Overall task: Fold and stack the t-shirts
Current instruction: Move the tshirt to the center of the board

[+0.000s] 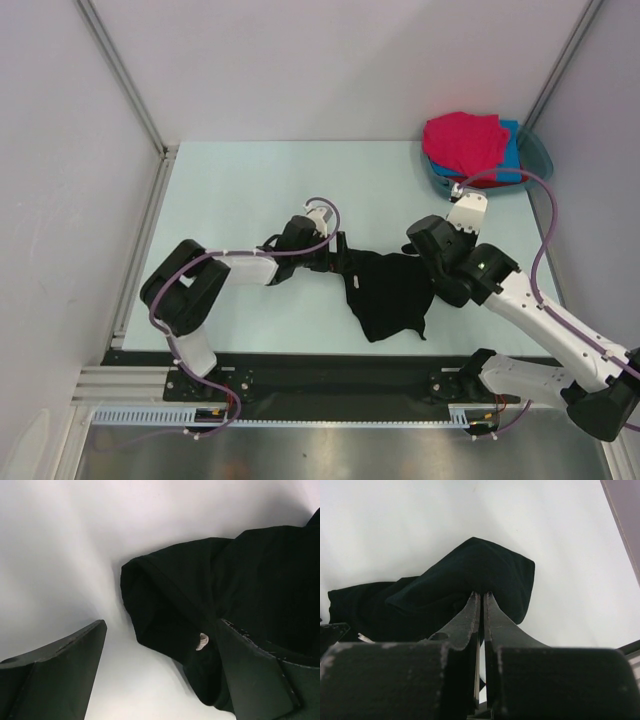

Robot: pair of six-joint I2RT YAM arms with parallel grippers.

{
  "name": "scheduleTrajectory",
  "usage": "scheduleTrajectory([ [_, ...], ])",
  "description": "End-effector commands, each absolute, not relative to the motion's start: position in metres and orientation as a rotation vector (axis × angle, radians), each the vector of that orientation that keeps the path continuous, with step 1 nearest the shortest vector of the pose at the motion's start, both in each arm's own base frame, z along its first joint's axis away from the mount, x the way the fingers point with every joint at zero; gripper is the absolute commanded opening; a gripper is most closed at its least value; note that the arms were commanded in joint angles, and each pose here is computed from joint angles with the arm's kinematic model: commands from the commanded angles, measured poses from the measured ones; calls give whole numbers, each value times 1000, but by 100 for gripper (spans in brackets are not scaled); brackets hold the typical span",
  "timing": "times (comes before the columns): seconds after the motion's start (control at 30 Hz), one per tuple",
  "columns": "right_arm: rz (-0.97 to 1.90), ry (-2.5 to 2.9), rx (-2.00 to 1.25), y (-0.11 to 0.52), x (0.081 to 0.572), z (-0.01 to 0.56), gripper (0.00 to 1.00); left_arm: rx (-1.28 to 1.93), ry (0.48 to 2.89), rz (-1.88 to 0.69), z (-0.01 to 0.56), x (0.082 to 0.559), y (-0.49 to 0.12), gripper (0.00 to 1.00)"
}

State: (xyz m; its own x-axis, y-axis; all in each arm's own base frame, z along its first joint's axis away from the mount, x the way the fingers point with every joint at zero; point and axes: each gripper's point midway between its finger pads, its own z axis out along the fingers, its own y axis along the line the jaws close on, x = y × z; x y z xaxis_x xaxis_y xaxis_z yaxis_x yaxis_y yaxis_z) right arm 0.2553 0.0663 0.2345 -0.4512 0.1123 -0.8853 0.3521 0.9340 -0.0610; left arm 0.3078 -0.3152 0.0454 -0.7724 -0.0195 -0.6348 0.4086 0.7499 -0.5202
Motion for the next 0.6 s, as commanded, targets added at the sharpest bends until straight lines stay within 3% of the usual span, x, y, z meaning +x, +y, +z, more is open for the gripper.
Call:
scheduleTrajectory([
  [0.0, -253, 1979, 373, 64, 259, 247, 0, 274, 2256, -1005, 62, 315, -336, 96],
  [0.13, -263, 1973, 377, 59, 260, 248, 0, 256, 2289, -994, 48, 313, -334, 79],
  [0.17, -261, 1971, 378, 59, 261, 248, 0, 253, 2294, -994, 47, 313, -334, 69],
  [0.27, -257, 1968, 380, 57, 261, 250, 0, 241, 2302, -992, 43, 313, -334, 57],
  [0.37, -251, 1964, 381, 56, 262, 252, 0, 246, 2315, -997, 38, 312, -335, 38],
  [0.47, -247, 1960, 383, 55, 261, 254, 0, 252, 2323, -994, 33, 311, -334, 6],
  [0.5, -245, 1958, 383, 55, 262, 254, 0, 255, 2325, -990, 33, 311, -334, 0],
  [0.57, -233, 1961, 375, 57, 262, 256, 0, 267, 2318, -979, 35, 312, -333, 0],
])
